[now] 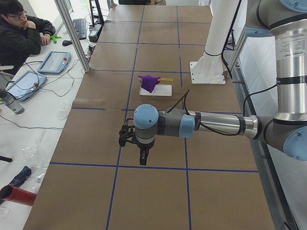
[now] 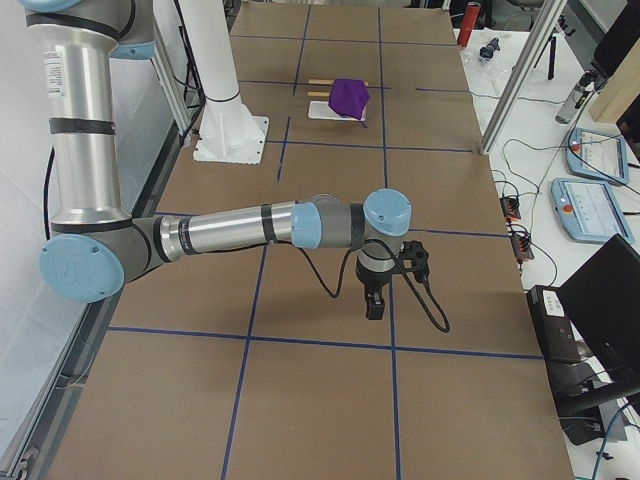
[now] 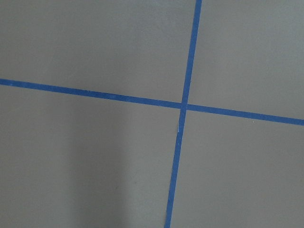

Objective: Hang towel on rack

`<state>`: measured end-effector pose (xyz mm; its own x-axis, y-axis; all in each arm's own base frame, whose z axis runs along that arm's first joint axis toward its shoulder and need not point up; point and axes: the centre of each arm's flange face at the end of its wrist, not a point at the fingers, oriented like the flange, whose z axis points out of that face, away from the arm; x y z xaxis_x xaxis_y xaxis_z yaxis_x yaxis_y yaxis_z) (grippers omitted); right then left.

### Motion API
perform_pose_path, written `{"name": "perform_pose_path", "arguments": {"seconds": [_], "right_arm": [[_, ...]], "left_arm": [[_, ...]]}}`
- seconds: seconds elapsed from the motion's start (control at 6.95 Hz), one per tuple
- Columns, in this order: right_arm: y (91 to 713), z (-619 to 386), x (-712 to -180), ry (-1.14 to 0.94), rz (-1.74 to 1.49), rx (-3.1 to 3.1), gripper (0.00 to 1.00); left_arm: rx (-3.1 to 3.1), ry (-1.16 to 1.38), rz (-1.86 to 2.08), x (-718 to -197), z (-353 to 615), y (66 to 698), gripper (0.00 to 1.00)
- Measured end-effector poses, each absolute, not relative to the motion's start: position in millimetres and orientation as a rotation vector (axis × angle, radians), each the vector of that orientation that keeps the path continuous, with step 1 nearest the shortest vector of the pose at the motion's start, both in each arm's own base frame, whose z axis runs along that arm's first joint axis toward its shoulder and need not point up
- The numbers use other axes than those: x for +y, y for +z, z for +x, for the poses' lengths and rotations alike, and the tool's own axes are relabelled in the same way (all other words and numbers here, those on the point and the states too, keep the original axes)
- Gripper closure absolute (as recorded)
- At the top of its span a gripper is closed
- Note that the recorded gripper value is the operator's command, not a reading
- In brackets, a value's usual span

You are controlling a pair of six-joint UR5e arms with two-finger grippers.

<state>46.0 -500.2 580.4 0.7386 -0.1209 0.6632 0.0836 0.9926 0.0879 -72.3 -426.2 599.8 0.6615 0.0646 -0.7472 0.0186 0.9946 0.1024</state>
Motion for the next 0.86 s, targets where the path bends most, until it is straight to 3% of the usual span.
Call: {"name": "perform_pose_path", "arguments": {"seconds": [0.86], "right_arm": [[585.0, 46.5, -496.0, -0.109, 0.046, -0.731, 0.00]], "left_arm": [[0.867, 0.030, 0.134, -431.8, -76.1, 583.9, 0.00]]}}
